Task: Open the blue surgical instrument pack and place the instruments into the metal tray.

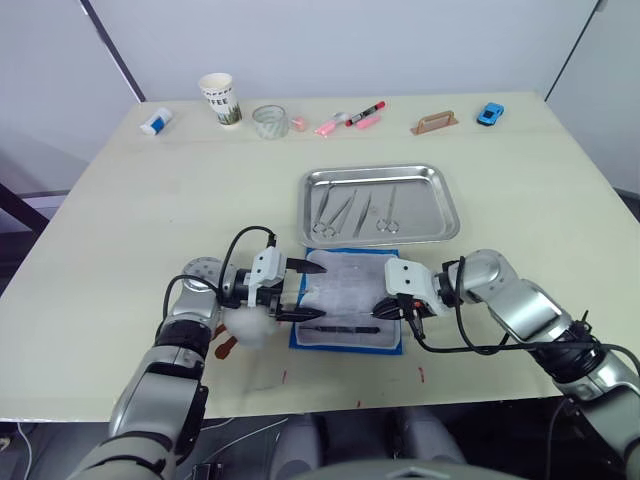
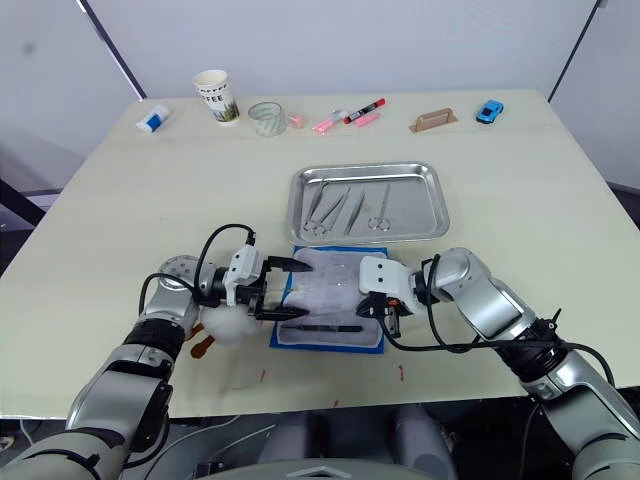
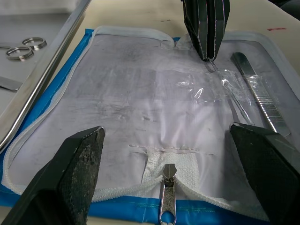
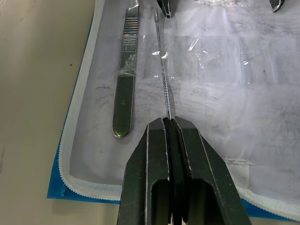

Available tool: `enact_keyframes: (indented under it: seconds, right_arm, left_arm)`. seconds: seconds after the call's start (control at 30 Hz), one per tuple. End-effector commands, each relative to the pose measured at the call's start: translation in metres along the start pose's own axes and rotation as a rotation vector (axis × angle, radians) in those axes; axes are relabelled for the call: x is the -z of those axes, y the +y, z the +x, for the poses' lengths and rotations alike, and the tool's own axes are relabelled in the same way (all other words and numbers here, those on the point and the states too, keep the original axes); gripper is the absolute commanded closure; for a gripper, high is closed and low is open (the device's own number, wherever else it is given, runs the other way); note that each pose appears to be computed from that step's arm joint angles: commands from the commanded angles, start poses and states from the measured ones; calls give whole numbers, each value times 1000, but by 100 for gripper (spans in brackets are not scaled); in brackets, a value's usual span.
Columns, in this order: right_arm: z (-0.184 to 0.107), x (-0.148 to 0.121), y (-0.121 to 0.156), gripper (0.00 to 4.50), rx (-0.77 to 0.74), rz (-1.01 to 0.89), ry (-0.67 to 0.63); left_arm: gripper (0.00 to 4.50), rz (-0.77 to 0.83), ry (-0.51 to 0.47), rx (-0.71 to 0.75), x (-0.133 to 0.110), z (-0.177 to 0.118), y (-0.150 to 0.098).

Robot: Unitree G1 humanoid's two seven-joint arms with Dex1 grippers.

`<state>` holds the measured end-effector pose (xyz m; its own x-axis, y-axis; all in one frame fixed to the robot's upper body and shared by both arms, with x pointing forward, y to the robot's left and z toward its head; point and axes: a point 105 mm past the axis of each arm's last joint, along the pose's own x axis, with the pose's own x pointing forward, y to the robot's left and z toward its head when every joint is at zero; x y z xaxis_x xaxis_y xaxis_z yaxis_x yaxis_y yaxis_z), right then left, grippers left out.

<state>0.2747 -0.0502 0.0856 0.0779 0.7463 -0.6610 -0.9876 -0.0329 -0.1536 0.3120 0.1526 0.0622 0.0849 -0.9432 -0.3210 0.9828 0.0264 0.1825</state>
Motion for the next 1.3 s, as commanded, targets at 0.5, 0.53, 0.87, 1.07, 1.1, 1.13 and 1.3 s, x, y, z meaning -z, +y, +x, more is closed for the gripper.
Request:
enact_keyframes:
  seconds: [0.5, 0.53, 0.87, 1.07, 1.1, 1.13, 1.3]
  right_arm:
    - [-6, -29, 4, 443, 55, -95, 27]
    - [-5, -29, 4, 443, 56, -98, 33]
    - [-6, -32, 1, 443, 84, -152, 92]
    - [-14, -33, -2, 443, 106, -176, 119]
    - [-15, -33, -2, 443, 108, -177, 120]
    - [-16, -33, -2, 443, 109, -177, 122]
    - [-22, -29, 1, 443, 117, -182, 140]
  left_arm:
    - [0, -85, 83, 70, 26, 5, -20]
    - [0, -85, 83, 70, 26, 5, -20]
    - [0, -88, 86, 69, 27, 4, -20]
    - [0, -87, 85, 71, 27, 4, -20]
    - [0, -87, 85, 72, 27, 5, -20]
    - [0, -87, 85, 73, 27, 5, -20]
    - [0, -86, 84, 74, 27, 5, -21]
